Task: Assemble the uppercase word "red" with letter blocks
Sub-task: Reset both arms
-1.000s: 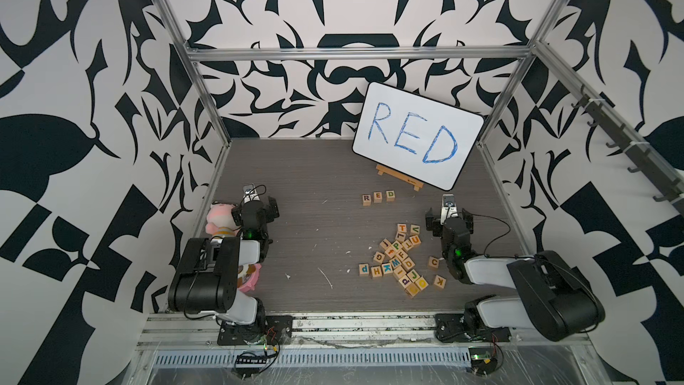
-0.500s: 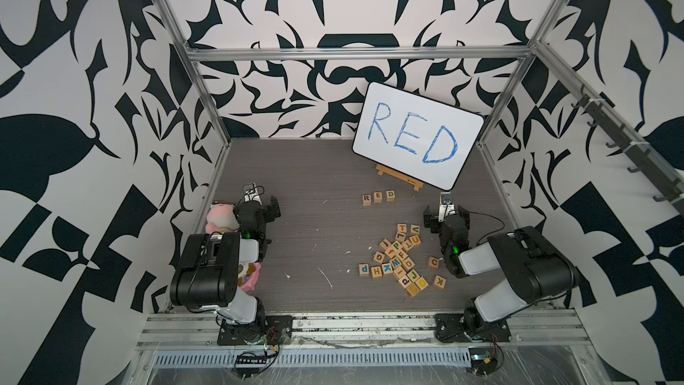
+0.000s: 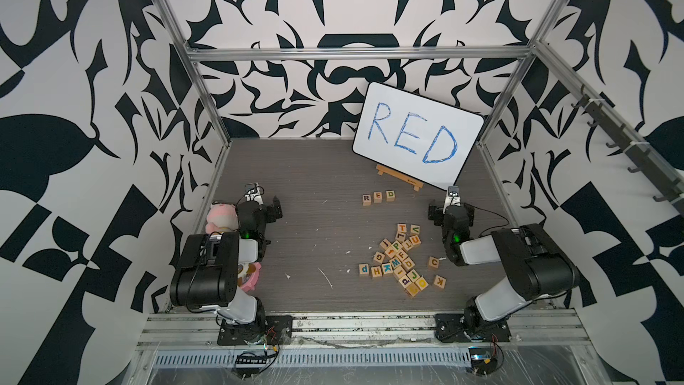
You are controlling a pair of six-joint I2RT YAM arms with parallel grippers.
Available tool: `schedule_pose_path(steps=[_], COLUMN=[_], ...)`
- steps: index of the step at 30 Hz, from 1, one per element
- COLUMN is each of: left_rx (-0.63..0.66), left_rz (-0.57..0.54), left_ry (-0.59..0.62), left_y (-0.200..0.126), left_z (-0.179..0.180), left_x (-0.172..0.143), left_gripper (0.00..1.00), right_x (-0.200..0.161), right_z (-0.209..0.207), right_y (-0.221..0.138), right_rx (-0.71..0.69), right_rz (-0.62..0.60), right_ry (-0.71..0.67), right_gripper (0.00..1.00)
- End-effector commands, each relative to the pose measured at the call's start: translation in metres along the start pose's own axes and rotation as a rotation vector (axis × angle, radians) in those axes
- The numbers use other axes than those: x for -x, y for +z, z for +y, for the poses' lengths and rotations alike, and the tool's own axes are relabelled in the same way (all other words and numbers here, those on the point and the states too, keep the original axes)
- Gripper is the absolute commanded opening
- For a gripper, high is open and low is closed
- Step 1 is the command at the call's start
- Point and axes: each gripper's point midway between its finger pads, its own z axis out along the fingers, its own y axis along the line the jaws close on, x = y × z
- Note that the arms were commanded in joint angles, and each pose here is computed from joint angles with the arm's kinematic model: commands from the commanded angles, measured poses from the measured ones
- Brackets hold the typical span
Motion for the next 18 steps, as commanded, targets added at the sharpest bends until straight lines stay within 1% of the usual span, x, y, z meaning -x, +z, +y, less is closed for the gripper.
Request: schedule_pose_path(steps=[1,18], left_rx=[-0.009,-0.011], left_rz=[-0.016,-0.015], left_ry=[0.004,0.006], left_y=[0.0009,0.0010], left_z=[-0.0010,-0.0012], left_x=[0.0062,0.0056], left_gripper=[1.00,1.00], right_x=[0.0171,0.0162], right_z=[-0.0036,-0.0054], right_y=[0.0003,0.0005], right_rx=[-0.016,-0.024], right_rz=[-0.041,-0.041], right_ry=[0.047,0.054], right_gripper=[0.99,0.99])
